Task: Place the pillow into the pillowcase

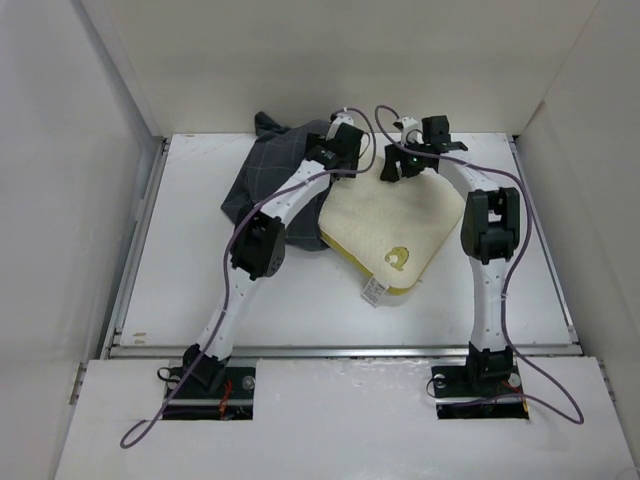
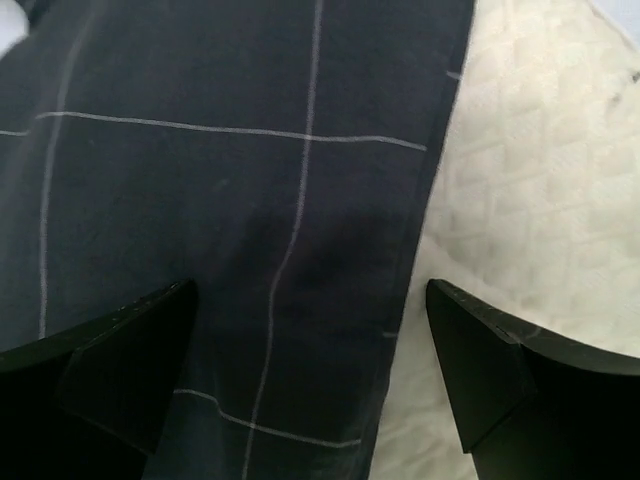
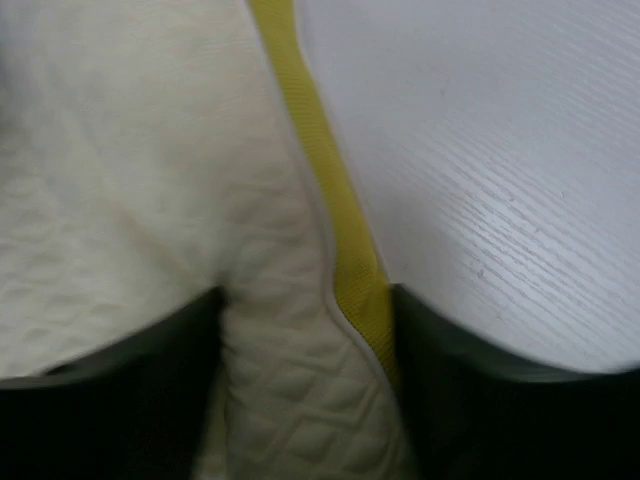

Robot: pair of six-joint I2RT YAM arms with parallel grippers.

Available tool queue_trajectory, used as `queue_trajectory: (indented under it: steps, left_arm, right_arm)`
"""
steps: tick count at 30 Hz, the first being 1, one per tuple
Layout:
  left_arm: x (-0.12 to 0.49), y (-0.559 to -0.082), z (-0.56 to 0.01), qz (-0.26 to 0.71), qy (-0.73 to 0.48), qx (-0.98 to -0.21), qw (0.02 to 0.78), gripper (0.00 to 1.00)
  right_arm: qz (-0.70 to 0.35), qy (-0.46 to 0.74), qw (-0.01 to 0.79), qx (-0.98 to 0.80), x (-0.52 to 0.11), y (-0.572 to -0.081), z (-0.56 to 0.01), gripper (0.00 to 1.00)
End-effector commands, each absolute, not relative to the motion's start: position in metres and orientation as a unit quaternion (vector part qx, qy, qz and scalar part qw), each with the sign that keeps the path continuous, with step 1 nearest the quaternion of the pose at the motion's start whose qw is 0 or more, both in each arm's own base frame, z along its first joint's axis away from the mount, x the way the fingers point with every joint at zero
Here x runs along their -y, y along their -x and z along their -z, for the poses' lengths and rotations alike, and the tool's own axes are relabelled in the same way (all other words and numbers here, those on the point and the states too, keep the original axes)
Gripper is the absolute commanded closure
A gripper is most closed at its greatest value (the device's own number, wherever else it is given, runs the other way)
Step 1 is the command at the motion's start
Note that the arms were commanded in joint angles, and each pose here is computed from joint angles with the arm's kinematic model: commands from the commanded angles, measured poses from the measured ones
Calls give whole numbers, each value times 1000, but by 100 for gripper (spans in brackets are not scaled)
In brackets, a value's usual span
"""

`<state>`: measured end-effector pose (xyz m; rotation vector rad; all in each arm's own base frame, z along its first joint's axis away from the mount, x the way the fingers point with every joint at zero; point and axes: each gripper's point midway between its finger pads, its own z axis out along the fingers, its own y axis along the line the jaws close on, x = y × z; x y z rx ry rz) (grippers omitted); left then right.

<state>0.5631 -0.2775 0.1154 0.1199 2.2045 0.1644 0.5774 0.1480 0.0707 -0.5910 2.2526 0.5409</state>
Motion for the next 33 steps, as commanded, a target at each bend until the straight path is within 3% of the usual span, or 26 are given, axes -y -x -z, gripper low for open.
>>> queue_trajectory:
  steps: [1, 2, 4, 5, 6, 8, 9, 13, 16, 17, 18, 19, 25, 30, 32, 33]
  left_arm:
    - [253, -588, -179, -111, 22, -836, 537, 0]
    - [246, -592, -167, -142, 22, -833, 535, 5]
    - [238, -599, -177, -171, 41, -815, 552, 15]
    - [231, -599, -182, -190, 50, -806, 558, 19]
    - [229, -600, -173, -201, 48, -806, 554, 33]
    - [231, -603, -178, -200, 45, -801, 563, 40]
    - [231, -604, -179, -198, 48, -799, 566, 44]
    - [246, -607, -188, -157, 22, -803, 575, 62]
    - [259, -604, -196, -137, -9, -802, 581, 70]
    - [271, -593, -202, -131, -23, -801, 584, 76]
    - [280, -590, -208, -119, -34, -799, 589, 95]
    - [292, -586, -214, -99, -52, -798, 592, 100]
    - [359, -532, -275, 52, -155, -790, 591, 100]
    - [394, -452, -332, 178, -240, -752, 587, 100]
    - [403, -422, -315, 205, -282, -752, 559, 100]
    - [408, -406, -311, 236, -301, -749, 540, 100]
  right_arm:
    - [-231, 266, 340, -872, -157, -561, -85, 59]
    - [-236, 267, 335, -872, -158, -558, -82, 81]
    - [-240, 271, 344, -866, -159, -554, -92, 100]
    - [-246, 270, 350, -863, -161, -549, -84, 100]
    - [-245, 278, 381, -847, -162, -546, -113, 100]
    - [-249, 295, 407, -828, -174, -532, -120, 100]
    - [-243, 302, 439, -811, -173, -528, -152, 100]
    - [-239, 324, 476, -782, -191, -508, -190, 100]
    - [-233, 334, 492, -770, -201, -495, -209, 100]
    - [-232, 335, 496, -767, -200, -493, -212, 100]
    - [-238, 335, 498, -763, -207, -489, -215, 100]
    - [-240, 341, 502, -758, -213, -486, -216, 100]
    - [-268, 341, 506, -746, -248, -464, -222, 100]
    - [-282, 282, 545, -738, -247, -460, -241, 100]
    - [-309, 220, 547, -746, -239, -449, -230, 100]
    - [-324, 212, 599, -701, -240, -446, -265, 100]
